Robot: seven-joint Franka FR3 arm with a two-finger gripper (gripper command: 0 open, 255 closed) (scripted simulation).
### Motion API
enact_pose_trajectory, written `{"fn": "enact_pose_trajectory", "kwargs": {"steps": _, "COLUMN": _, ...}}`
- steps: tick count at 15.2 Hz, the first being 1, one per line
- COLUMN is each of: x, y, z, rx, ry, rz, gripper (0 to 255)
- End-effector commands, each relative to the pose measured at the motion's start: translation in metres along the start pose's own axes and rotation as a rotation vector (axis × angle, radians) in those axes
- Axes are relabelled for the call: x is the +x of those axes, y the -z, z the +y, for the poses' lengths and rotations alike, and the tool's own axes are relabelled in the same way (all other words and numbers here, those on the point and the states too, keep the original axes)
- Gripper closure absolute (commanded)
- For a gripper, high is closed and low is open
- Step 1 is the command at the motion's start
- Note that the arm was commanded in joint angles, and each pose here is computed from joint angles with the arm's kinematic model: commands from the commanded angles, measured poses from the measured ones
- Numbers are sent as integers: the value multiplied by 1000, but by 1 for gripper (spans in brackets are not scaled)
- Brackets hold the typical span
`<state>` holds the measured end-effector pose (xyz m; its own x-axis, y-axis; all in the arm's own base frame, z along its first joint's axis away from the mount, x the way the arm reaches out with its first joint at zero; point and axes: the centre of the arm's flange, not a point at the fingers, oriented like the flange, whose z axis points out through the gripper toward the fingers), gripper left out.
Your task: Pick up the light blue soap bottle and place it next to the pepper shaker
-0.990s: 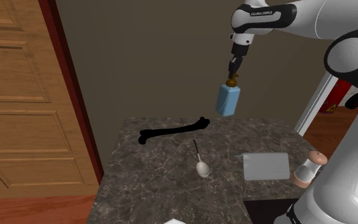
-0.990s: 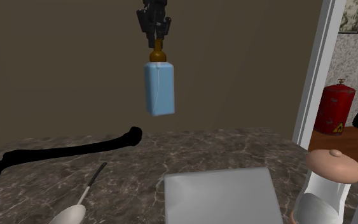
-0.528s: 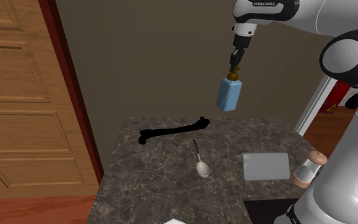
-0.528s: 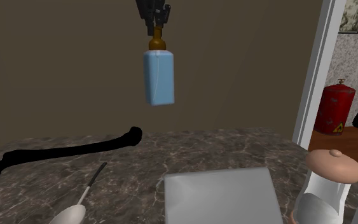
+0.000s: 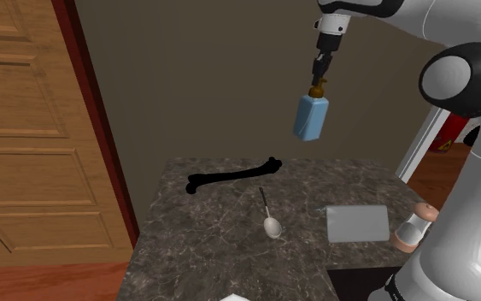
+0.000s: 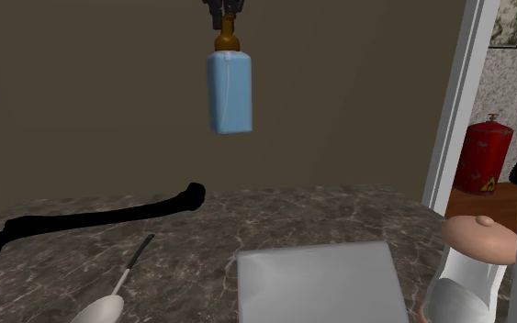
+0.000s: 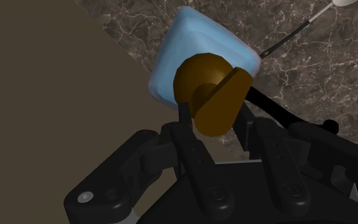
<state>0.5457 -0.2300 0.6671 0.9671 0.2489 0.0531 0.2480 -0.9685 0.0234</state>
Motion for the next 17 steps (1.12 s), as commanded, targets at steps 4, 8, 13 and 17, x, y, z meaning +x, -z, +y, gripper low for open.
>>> {"fn": "enact_pose_trajectory", "kwargs": {"steps": 4, "x": 2, "y": 26, "z": 1, "rx": 0, "ry": 0, "rz": 0, "gripper": 255}}
{"fn": "enact_pose_trajectory", "kwargs": {"steps": 8, "x": -37, "y": 35, "z": -3, "rx": 0, "ry": 0, "rz": 0, "gripper": 255}}
{"fn": "enact_pose_trajectory", "kwargs": {"steps": 13, "x": -102, "y": 46, "z": -8, "rx": 0, "ry": 0, "rz": 0, "gripper": 255}}
{"fn": "enact_pose_trajectory", "kwargs": {"steps": 17, "x": -154, "y": 55, "z": -12, "rx": 0, "ry": 0, "rz": 0, "gripper": 255}}
